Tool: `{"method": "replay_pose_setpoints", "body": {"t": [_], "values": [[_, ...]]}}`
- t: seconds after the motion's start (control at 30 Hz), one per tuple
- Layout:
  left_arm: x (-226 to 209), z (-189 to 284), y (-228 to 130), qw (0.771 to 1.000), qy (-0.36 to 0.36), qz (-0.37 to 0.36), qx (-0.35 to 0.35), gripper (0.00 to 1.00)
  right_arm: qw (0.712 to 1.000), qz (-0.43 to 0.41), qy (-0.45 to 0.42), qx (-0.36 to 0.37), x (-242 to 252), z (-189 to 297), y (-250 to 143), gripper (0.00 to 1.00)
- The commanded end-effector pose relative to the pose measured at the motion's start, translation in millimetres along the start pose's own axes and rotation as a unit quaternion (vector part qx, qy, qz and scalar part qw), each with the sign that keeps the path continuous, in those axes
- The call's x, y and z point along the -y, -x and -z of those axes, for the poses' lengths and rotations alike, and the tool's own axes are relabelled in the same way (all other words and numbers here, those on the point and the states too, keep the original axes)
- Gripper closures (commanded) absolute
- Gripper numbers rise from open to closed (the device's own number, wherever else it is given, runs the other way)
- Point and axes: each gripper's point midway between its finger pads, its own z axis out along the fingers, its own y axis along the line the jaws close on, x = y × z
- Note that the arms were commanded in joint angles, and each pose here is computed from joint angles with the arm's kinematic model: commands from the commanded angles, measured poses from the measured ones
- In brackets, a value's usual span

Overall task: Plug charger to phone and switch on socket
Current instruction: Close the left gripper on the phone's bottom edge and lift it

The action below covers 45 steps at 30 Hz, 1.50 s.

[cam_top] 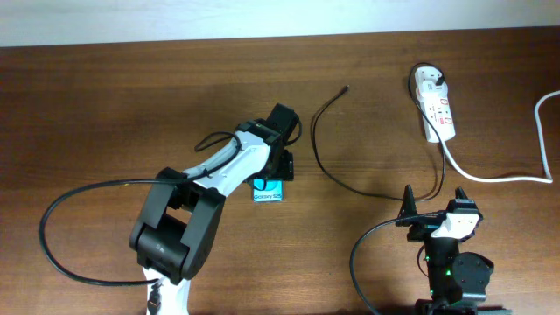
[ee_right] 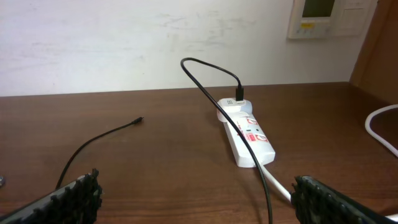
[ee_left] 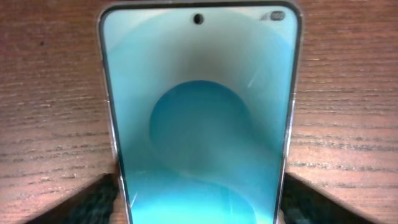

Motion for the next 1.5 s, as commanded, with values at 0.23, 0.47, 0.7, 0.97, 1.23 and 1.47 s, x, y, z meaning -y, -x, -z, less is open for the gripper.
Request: {"method": "replay_pose_setpoints", "body": {"t": [0.23, 0.47, 0.7, 0.97, 1.23, 1.47], "values": [[-1, -29, -36, 0.997, -0.007, 0.001, -0.072, 0.49, 1.000, -0.003, -0.002, -0.001, 0, 0, -2, 0.02], [7, -16, -27, 0.997, -0.020, 0.001, -0.073, 0.53, 1.000, -0.003, -0.002, -0.001, 0, 0, -2, 0.02], [16, 14, -7, 0.998, -0.025, 0.003, -0.065, 0.53, 1.000, -0.003, -0.002, -0.001, 0, 0, -2, 0.02], [28, 66, 21, 0.997, -0.049, 0.011, -0.050, 0.53, 1.000, -0.003, -0.002, -0.001, 0, 0, -2, 0.02], [20, 90, 24, 0.965, -0.196, 0.095, -0.145, 0.57, 1.000, -0.003, -0.002, -0.001, 0, 0, -2, 0.02], [25, 117, 21, 0.915, -0.312, 0.145, -0.211, 0.58, 1.000, -0.003, -0.002, -0.001, 0, 0, -2, 0.02]]}}
